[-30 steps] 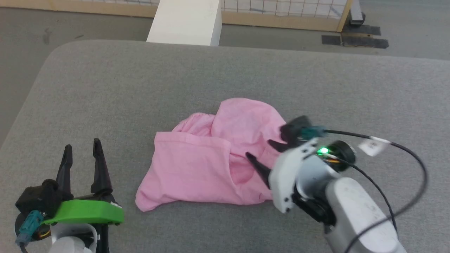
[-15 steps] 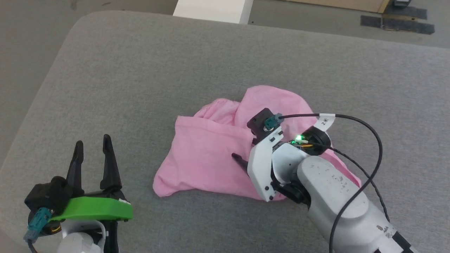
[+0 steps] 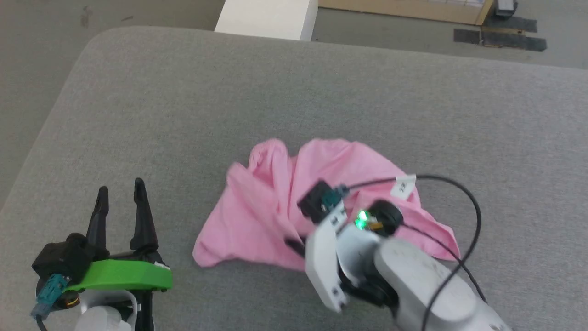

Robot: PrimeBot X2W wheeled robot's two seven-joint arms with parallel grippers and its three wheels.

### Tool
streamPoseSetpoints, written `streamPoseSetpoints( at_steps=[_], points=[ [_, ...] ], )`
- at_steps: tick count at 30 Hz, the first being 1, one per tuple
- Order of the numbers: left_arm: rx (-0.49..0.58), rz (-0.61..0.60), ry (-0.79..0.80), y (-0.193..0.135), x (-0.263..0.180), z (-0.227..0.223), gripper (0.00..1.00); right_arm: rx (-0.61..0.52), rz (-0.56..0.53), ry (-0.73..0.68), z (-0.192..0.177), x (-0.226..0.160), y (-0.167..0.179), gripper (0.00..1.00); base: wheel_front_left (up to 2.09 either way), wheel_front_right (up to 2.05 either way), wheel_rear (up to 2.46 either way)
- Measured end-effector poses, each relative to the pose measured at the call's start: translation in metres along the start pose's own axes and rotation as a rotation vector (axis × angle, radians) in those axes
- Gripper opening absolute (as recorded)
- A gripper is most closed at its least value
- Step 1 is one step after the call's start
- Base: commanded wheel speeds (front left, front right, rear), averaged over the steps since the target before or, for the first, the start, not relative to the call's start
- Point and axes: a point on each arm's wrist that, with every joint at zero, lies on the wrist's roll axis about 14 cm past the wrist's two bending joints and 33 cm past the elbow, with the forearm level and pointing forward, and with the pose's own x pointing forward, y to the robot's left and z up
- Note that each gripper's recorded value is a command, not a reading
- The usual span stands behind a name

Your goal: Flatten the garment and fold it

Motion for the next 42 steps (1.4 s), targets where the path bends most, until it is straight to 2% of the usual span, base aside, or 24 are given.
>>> streamPoseSetpoints(
  at_steps=[2,5,9,10,11,14,17,19,21,23,25,28,32,34,38,42],
  points=[
    [0.001,-0.01,-0.008,-0.003,0.001,0.002,1.0,0.017,-0.002,0.086,-0.028,-0.014,-0.001,0.0,0.0,0.0,0.0],
    [0.002,-0.029,-0.017,-0.008,0.0,0.005,1.0,0.09,-0.066,0.285,-0.093,-0.053,-0.024,0.0,0.0,0.0,0.0],
    [-0.006,-0.055,-0.012,-0.017,-0.002,0.003,1.0,0.193,-0.111,0.412,-0.133,-0.092,-0.028,0.0,0.0,0.0,0.0],
    [-0.007,-0.063,-0.01,-0.02,-0.002,0.002,1.0,0.221,-0.12,0.435,-0.14,-0.1,-0.026,0.24,0.0,0.0,0.0],
    [-0.01,-0.074,-0.011,-0.023,-0.002,0.002,1.0,0.244,-0.134,0.442,-0.144,-0.108,-0.025,1.0,0.0,0.0,0.0],
    [-0.018,-0.099,-0.007,-0.032,-0.001,0.002,1.0,0.333,-0.179,0.33,-0.135,-0.12,-0.025,1.0,0.0,0.0,0.0],
    [-0.027,-0.135,0.005,-0.042,-0.002,0.001,1.0,0.406,-0.257,-0.006,-0.074,-0.131,-0.042,1.0,0.0,0.0,0.0],
    [-0.034,-0.165,0.023,-0.051,-0.003,-0.001,1.0,0.419,-0.347,-0.219,-0.036,-0.15,-0.061,1.0,0.0,0.0,0.0],
    [-0.041,-0.201,0.052,-0.061,-0.004,-0.005,1.0,0.428,-0.461,-0.353,-0.022,-0.177,-0.086,1.0,0.0,0.0,0.0],
    [-0.054,-0.253,0.093,-0.077,-0.005,-0.01,1.0,0.445,-0.581,-0.435,-0.024,-0.206,-0.109,1.0,0.0,0.0,0.0],
    [-0.062,-0.323,0.142,-0.098,-0.005,-0.015,1.0,0.466,-0.7,-0.487,-0.035,-0.234,-0.129,1.0,0.0,0.0,0.0],
    [-0.09,-0.434,0.241,-0.135,-0.002,-0.025,1.0,0.519,-0.787,-0.545,-0.053,-0.259,-0.145,1.0,0.0,0.0,0.0],
    [-0.06,-0.606,0.486,-0.19,-0.012,-0.06,1.0,0.562,-0.82,-0.544,-0.072,-0.262,-0.148,1.0,0.0,0.0,0.0],
    [0.001,-0.685,0.645,-0.209,-0.024,-0.085,1.0,0.58,-0.828,-0.547,-0.078,-0.264,-0.148,1.0,0.0,0.0,0.0],
    [0.116,-0.773,0.845,-0.223,-0.042,-0.119,1.0,0.609,-0.858,-0.543,-0.092,-0.268,-0.15,1.0,0.0,0.0,0.0],
    [0.2,-0.805,0.986,-0.221,-0.056,-0.151,1.0,0.637,-0.882,-0.539,-0.104,-0.27,-0.153,1.0,0.0,0.0,0.0]
  ],
)
